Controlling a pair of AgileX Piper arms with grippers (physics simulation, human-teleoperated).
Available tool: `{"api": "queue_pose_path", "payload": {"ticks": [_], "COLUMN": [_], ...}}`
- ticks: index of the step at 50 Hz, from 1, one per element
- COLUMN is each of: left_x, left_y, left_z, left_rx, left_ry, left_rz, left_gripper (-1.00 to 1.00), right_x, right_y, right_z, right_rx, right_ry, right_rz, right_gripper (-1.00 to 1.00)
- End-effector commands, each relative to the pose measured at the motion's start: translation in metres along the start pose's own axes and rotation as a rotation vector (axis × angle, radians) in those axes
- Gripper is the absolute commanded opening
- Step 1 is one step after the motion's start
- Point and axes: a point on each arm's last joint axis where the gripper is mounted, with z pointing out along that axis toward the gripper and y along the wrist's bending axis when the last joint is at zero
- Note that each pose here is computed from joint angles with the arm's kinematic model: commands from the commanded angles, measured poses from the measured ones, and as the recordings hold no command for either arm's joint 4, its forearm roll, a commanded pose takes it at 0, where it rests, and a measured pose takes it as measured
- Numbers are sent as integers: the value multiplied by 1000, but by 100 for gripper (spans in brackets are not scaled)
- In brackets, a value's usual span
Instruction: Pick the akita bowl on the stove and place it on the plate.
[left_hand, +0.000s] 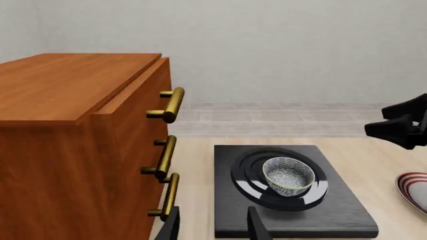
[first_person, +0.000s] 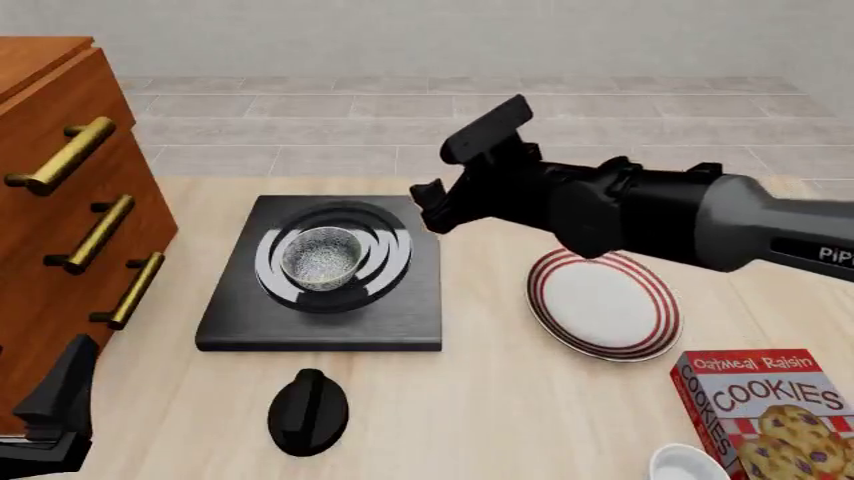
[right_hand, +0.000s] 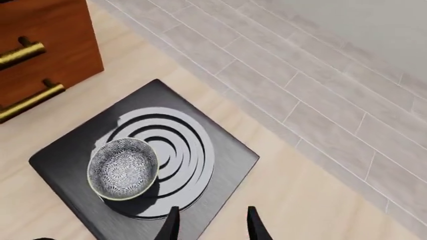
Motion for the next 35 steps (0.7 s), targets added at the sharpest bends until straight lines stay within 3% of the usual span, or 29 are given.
{"api": "queue_pose_path", "payload": {"ticks": [1,18,25,35], "left_x": [0,0,0,0], "left_y": [0,0,0,0], "left_z": [0,0,0,0], "left_rx": [0,0,0,0], "left_ry": [0,0,0,0], "left_rz": [0,0,0,0], "left_gripper": [100,100,100,100], "right_x": [-7,-7,-6,-3], "right_y": [18,40,46,55], "right_z": [21,49,70,87], "right_rx": [-50,-97,-113,-138], "right_ry": [25,53,108,151], "right_rz": [-32,-43,-29,-82], "right_gripper": [100,100,100,100]}}
